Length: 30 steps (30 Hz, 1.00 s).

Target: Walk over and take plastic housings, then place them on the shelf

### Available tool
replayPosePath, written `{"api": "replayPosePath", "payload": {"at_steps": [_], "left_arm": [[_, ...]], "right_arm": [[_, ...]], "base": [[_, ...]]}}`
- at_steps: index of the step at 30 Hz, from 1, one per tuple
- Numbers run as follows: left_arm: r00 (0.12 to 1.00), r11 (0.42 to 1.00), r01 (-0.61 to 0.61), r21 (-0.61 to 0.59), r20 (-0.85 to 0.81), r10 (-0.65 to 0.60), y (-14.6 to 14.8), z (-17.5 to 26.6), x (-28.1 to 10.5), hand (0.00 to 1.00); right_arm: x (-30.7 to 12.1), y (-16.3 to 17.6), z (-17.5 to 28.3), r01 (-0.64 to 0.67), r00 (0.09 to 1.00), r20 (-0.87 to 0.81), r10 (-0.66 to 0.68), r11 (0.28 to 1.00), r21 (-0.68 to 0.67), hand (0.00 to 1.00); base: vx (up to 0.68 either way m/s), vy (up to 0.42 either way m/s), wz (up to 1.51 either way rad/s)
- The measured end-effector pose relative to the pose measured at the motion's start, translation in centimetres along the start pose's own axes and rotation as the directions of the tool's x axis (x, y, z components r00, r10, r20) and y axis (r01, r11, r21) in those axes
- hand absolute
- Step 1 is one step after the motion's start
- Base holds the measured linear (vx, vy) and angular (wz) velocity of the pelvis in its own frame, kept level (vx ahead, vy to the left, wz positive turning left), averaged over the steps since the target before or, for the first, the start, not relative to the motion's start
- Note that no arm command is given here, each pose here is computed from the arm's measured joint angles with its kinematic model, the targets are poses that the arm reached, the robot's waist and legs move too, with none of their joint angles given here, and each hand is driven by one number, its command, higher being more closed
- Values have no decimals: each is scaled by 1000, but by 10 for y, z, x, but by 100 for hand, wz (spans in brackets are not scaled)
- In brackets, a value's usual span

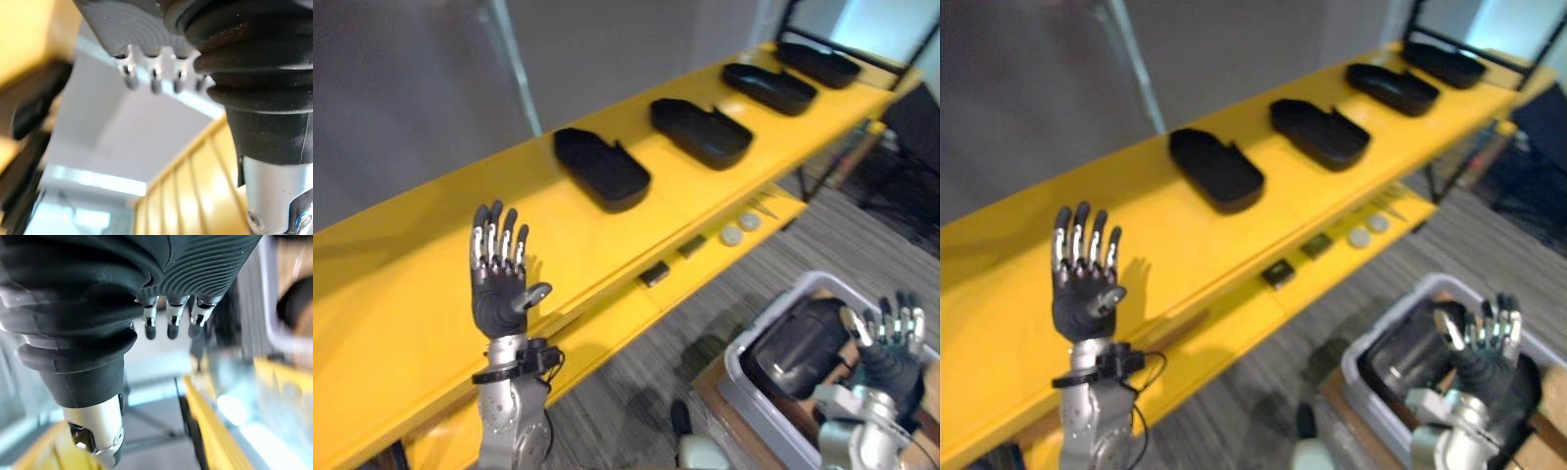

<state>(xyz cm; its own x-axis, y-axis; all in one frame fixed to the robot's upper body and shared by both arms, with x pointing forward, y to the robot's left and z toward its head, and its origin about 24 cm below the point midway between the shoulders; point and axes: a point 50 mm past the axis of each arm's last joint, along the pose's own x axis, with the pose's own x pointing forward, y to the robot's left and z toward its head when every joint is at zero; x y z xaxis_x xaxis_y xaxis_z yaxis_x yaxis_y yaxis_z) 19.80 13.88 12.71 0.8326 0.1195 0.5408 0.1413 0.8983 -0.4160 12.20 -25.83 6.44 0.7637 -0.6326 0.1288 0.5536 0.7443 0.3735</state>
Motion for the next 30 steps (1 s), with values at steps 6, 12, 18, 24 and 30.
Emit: {"api": "replayPosePath", "payload": {"at_steps": [6,12,18,24,30], "left_arm": [[998,998,24,-53,-60,-28,-21,-11,1,0],[995,997,-83,-3,-56,82,-3,-8,-3,0],[996,996,-92,11,-14,92,3,-1,-4,0],[997,997,-71,6,35,71,6,7,-2,0],[976,962,-218,163,56,212,28,16,-14,0]], "right_arm": [[-13,24,-15,-139,987,-66,145,986,98,0],[9,72,-17,-374,926,-5,378,918,132,0],[21,87,-17,-418,907,14,420,899,130,0],[-1,73,-36,-307,935,-130,331,936,173,0],[-24,67,-40,-381,892,-179,416,903,199,0]], "base": [[-44,-43,-40],[11,-91,-46],[31,-2,-18],[-61,19,-25],[-330,8,-110]]}}
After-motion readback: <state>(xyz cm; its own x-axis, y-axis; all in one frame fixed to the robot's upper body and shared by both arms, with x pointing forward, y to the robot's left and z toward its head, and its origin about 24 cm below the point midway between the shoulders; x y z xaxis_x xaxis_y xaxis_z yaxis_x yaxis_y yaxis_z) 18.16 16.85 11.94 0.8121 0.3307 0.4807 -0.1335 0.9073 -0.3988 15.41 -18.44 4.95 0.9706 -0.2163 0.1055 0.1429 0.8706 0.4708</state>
